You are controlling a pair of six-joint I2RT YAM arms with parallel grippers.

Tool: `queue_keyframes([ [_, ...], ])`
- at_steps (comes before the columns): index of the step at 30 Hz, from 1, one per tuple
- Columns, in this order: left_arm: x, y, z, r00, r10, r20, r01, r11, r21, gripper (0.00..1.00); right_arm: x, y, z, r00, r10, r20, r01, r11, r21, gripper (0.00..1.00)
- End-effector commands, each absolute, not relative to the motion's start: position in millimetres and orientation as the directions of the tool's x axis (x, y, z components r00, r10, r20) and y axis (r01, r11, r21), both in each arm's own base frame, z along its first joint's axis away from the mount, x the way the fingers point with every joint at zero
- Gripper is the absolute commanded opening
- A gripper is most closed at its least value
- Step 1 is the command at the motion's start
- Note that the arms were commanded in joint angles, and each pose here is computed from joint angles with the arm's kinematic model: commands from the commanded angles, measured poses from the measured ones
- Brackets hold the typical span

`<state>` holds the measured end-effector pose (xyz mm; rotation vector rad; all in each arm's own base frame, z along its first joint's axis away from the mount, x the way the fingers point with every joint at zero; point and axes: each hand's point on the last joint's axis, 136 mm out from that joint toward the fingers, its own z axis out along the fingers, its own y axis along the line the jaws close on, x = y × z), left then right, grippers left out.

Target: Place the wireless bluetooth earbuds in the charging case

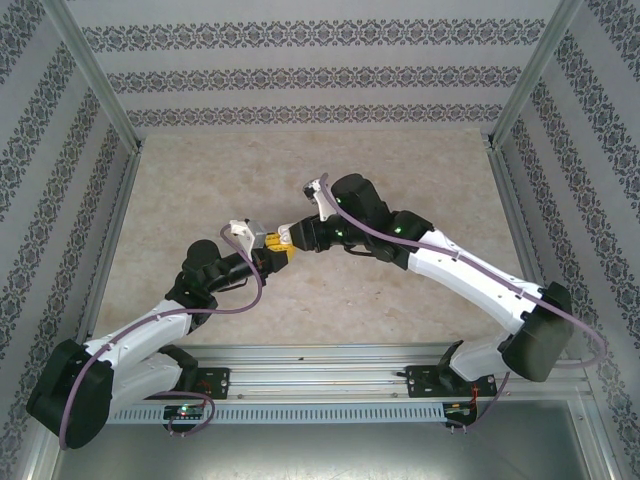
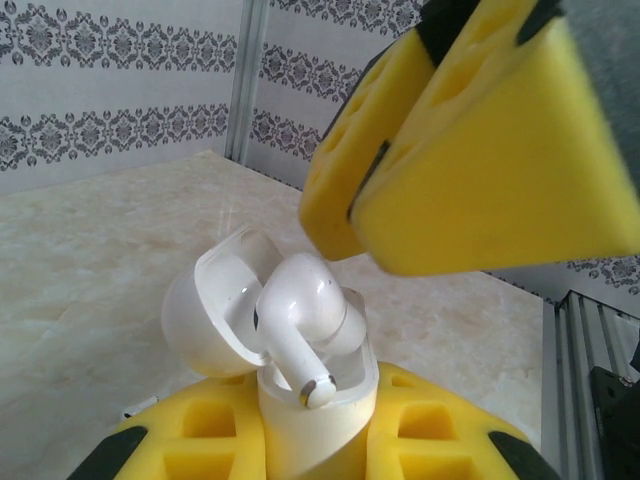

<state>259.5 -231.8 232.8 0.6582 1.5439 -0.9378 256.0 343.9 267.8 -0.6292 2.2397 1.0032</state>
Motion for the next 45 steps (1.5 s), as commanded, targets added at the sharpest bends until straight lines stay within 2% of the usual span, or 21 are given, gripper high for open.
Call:
queue_keyframes([
  [1,253,-238,246,-0.159,-0.096,-0.983,0.856,0.483,-0.186,0.0,250,352,275,-0.687,-0.211,-0.695,-0.665,0.568,0.485,0.36],
  [19,253,-238,246,-0.155,-0.088,-0.984,0.856,0.486,-0.179,0.0,245,360,257,-0.695,-0.282,-0.661,-0.672,0.581,0.459,0.35],
  [29,251,-237,247,-0.151,-0.086,-0.985,0.855,0.488,-0.174,0.0,250,356,259,-0.671,-0.302,-0.677,-0.685,0.601,0.412,0.22],
  [31,251,-236,247,-0.15,-0.087,-0.985,0.855,0.488,-0.174,0.0,250,353,262,-0.655,-0.314,-0.687,-0.697,0.602,0.39,0.19],
  [38,251,-237,246,-0.148,-0.085,-0.985,0.858,0.485,-0.17,0.0,251,343,273,-0.583,-0.35,-0.733,-0.731,0.62,0.285,0.18],
  [45,251,-237,248,-0.145,-0.087,-0.986,0.858,0.485,-0.169,0.0,250,344,277,-0.469,-0.425,-0.774,-0.759,0.642,0.108,0.18],
])
